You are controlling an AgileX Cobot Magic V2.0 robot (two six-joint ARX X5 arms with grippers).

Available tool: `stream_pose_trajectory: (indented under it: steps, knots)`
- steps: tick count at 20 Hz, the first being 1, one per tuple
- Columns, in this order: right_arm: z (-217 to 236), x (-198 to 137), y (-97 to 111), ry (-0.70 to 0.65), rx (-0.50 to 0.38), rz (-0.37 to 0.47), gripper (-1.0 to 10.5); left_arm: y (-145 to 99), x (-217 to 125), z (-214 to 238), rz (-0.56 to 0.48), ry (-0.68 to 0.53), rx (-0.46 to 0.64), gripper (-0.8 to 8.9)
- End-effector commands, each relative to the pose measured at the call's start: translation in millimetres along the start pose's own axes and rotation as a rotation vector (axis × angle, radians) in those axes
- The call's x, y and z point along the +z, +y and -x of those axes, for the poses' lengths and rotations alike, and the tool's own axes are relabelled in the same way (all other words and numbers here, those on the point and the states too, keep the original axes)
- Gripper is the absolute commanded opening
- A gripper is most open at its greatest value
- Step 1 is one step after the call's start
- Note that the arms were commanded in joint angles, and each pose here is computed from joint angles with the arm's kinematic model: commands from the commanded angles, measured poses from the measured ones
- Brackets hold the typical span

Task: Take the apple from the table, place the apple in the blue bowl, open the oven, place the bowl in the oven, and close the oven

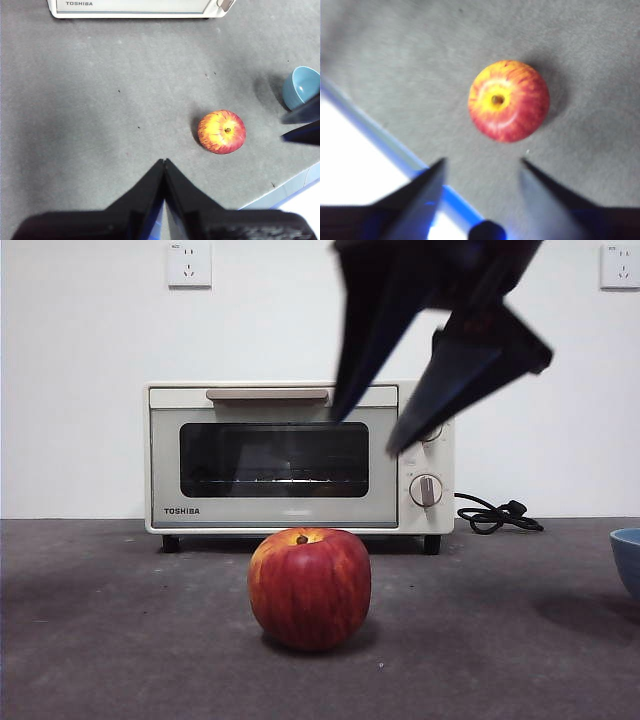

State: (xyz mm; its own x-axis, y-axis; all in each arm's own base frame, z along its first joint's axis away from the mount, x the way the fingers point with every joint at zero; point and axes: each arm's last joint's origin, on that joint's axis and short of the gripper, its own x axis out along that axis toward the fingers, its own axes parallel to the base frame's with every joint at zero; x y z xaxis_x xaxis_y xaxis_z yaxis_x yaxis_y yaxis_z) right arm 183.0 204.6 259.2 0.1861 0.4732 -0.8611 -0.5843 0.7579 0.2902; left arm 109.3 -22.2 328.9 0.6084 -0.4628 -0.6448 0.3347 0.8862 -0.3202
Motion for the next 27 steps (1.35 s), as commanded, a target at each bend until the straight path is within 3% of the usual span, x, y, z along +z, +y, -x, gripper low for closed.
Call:
stream_pose_trajectory:
  steps: [1, 9, 14, 21, 27]
  knots:
    - [-10.9, 10.9, 6.5, -0.003, -0.025, 0.017, 7.7, -1.0, -0.2, 0.8, -0.017, -0.004, -0.008, -0.05]
    - [-46.6, 44.2, 16.7, 0.07, -0.077, 0.095, 7.9, -0.6, 0.5, -0.1, -0.018, -0.004, -0.008, -0.05]
    - [-69.8, 45.5, 11.4, 0.132, -0.149, 0.114, 7.9, -0.2, 1.1, -1.1, -0.032, -0.001, -0.008, -0.05]
    - [-99.9, 42.4, 5.4, 0.204, -0.157, 0.12, 7.5, 1.8, 4.6, -6.1, -0.029, 0.009, -0.008, -0.05]
    - [-100.4, 40.3, 4.4, 0.228, -0.163, 0.116, 0.2, 2.3, 5.3, -7.4, -0.032, 0.014, -0.007, -0.05]
